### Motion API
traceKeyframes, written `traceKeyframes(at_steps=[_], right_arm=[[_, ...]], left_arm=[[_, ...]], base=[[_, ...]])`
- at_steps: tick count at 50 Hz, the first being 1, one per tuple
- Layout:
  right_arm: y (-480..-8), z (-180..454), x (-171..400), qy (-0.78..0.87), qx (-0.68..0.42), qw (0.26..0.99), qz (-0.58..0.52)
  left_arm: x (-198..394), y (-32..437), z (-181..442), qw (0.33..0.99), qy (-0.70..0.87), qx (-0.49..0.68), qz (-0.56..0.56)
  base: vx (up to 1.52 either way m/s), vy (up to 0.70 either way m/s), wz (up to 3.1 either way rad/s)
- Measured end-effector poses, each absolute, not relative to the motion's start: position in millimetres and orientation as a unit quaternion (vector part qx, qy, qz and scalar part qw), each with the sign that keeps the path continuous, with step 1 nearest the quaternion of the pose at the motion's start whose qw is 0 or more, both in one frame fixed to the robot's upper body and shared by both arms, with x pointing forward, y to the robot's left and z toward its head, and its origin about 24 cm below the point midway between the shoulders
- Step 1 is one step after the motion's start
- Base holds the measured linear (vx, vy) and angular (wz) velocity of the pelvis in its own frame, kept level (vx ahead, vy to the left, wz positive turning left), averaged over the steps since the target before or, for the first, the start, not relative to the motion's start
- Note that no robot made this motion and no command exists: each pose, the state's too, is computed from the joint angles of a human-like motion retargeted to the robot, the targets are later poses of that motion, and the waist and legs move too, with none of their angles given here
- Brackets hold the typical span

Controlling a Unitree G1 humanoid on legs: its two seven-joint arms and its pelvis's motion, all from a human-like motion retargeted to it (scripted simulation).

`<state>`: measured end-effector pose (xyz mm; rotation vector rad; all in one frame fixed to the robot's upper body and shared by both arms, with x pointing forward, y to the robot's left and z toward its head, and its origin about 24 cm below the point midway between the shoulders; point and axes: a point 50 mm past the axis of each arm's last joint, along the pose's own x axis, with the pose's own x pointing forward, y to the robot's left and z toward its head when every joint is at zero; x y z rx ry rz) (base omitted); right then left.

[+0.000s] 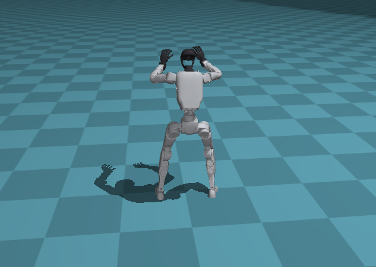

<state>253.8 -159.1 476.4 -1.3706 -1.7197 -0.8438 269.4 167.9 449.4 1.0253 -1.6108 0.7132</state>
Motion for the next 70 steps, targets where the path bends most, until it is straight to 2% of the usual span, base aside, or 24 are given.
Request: traceKeyframes(at_steps=[5,8,12,17,21,23,25,27,28,31,33,36,40,43,45,47,50,52,53,55,59,63,66,70], right_arm=[[-117.6,499.9,307.5,-0.588,-0.588,0.458,-0.314],[-125.4,490.6,334.3,-0.498,-0.630,0.510,-0.309],[-125.8,453.8,361.5,-0.460,-0.641,0.549,-0.275],[-139.0,381.2,375.3,-0.474,-0.646,0.564,-0.197],[-166.3,317.3,360.7,-0.485,-0.646,0.570,-0.145],[-194.2,282.7,343.5,-0.475,-0.632,0.593,-0.150],[-216.1,254.0,332.0,-0.448,-0.615,0.627,-0.168],[-249.3,225.9,295.1,-0.430,-0.607,0.645,-0.176],[-254.3,210.2,288.5,-0.416,-0.583,0.673,-0.185],[-284.4,186.7,232.3,-0.382,-0.550,0.711,-0.214],[-292.3,189.1,203.6,-0.378,-0.533,0.721,-0.229],[-290.9,218.8,173.2,-0.429,-0.527,0.691,-0.247],[-280.3,285.2,158.2,-0.530,-0.543,0.583,-0.291],[-257.2,337.5,157.1,-0.623,-0.526,0.496,-0.298],[-241.2,374.1,163.5,-0.666,-0.515,0.444,-0.306],[-233.6,411.6,180.1,-0.661,-0.511,0.425,-0.349],[-213.5,466.5,208.6,-0.674,-0.461,0.440,-0.374],[-199.4,489.9,238.9,-0.655,-0.424,0.502,-0.374],[-184.7,494.9,255.4,-0.651,-0.402,0.554,-0.330],[-173.3,503.6,279.9,-0.628,-0.374,0.574,-0.369],[-146.7,474.2,339.4,-0.525,-0.419,0.675,-0.305],[-126.5,425.1,370.8,-0.470,-0.526,0.673,-0.224],[-125.7,370.9,381.0,-0.467,-0.521,0.690,-0.183],[-151.5,278.8,375.5,-0.416,-0.479,0.762,-0.132]], left_arm=[[315.6,159.8,487.5,0.600,-0.565,0.468,0.320],[346.4,154.1,476.9,0.669,-0.480,0.466,0.323],[378.9,150.8,432.8,0.725,-0.410,0.477,0.280],[395.4,156.2,346.2,0.733,-0.401,0.517,0.187],[375.4,189.7,265.5,0.744,-0.387,0.528,0.135],[351.0,213.6,226.3,0.769,-0.380,0.498,0.129],[336.8,236.7,192.2,0.772,-0.324,0.526,0.148],[294.2,258.2,160.1,0.796,-0.330,0.483,0.154],[286.2,270.5,146.7,0.787,-0.293,0.518,0.161],[225.9,301.5,127.8,0.798,-0.272,0.504,0.188],[199.6,316.3,131.9,0.783,-0.265,0.521,0.213],[173.0,326.4,164.6,0.738,-0.316,0.535,0.263],[165.5,314.2,243.6,0.633,-0.469,0.524,0.324],[171.9,283.7,306.9,0.547,-0.586,0.505,0.319],[182.7,258.6,345.1,0.513,-0.642,0.483,0.303],[203.6,232.2,379.7,0.523,-0.668,0.444,0.286],[233.7,191.4,430.2,0.529,-0.686,0.423,0.265],[256.6,173.7,452.9,0.560,-0.673,0.409,0.257],[267.0,170.9,461.6,0.576,-0.655,0.423,0.246],[290.4,166.0,473.8,0.603,-0.620,0.425,0.268],[344.0,162.4,460.4,0.687,-0.502,0.456,0.261],[382.0,170.8,409.7,0.742,-0.393,0.494,0.225],[392.8,171.1,359.0,0.767,-0.378,0.485,0.184],[375.2,179.7,293.4,0.787,-0.403,0.442,0.150]], base=[[-0.04,0.00,0.01],[-0.08,0.02,0.19],[0.00,0.00,0.00],[0.00,0.00,0.00],[0.01,0.01,0.01],[0.07,0.02,-0.01],[0.04,0.01,-0.05],[0.13,0.02,-0.17],[0.09,0.02,-0.13],[0.12,0.01,-0.12],[0.08,0.01,-0.02],[0.08,0.01,0.00],[0.02,0.00,0.00],[0.00,0.00,0.00],[0.00,0.00,0.00],[-0.08,0.00,0.12],[-0.04,-0.01,0.04],[-0.07,-0.02,0.03],[0.00,0.00,0.00],[-0.05,-0.02,-0.11],[-0.05,-0.02,-0.05],[-0.04,-0.01,0.02],[0.00,0.00,0.00],[0.00,0.00,0.00]])
